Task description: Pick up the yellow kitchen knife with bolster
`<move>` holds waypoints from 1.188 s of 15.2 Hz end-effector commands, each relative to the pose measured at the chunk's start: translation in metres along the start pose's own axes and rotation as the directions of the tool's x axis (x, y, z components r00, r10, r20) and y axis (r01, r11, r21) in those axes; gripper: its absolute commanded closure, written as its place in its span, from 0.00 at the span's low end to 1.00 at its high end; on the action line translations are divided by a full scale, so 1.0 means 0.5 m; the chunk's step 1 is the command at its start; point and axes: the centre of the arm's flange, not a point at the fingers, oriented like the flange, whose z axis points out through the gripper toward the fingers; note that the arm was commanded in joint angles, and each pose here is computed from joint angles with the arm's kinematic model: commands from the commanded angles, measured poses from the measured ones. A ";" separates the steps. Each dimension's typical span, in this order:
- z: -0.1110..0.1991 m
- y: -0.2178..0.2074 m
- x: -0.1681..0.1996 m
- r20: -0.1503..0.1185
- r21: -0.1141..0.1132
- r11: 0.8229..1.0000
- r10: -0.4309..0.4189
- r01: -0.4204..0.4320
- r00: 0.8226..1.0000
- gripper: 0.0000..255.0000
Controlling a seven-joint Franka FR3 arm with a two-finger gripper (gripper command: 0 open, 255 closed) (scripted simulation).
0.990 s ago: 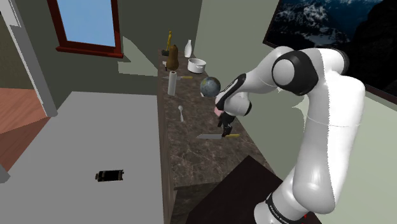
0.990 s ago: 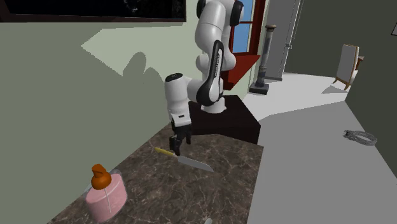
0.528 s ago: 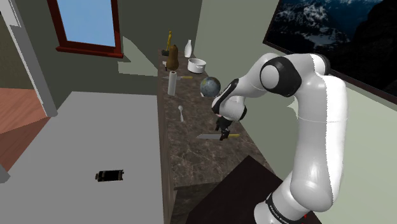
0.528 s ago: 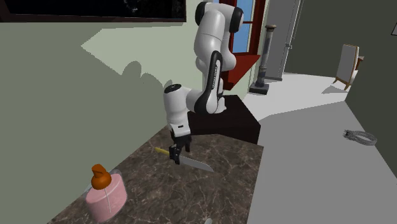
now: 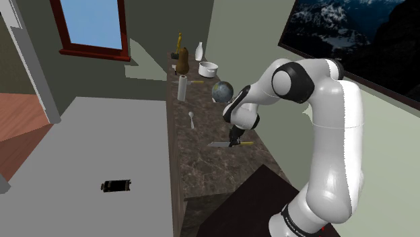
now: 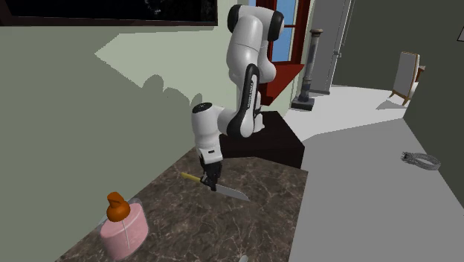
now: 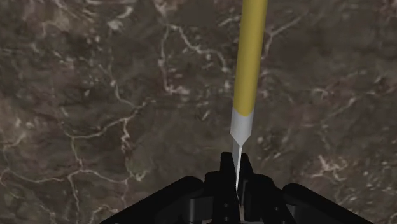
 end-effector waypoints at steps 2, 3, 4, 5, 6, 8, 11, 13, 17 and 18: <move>0.000 0.000 0.000 0.000 0.000 1.000 0.000 0.000 1.000 1.00; 0.000 0.000 0.000 0.000 0.000 1.000 0.000 0.000 1.000 1.00; 0.000 0.000 0.000 0.000 0.000 1.000 0.000 0.000 1.000 1.00; 0.001 0.000 -0.001 0.000 0.000 1.000 0.000 0.000 1.000 1.00; -0.009 0.000 0.000 0.000 0.000 1.000 0.000 0.000 1.000 1.00; -0.030 0.001 0.002 0.000 0.000 1.000 0.000 0.000 1.000 1.00; -0.062 0.002 0.006 0.000 0.000 1.000 0.000 0.000 1.000 1.00; -0.083 0.002 0.008 0.000 0.000 1.000 0.000 0.000 1.000 1.00; -0.125 0.003 0.012 0.000 0.000 1.000 0.000 0.000 1.000 1.00; -0.135 0.003 0.013 0.000 0.000 1.000 0.000 0.000 1.000 1.00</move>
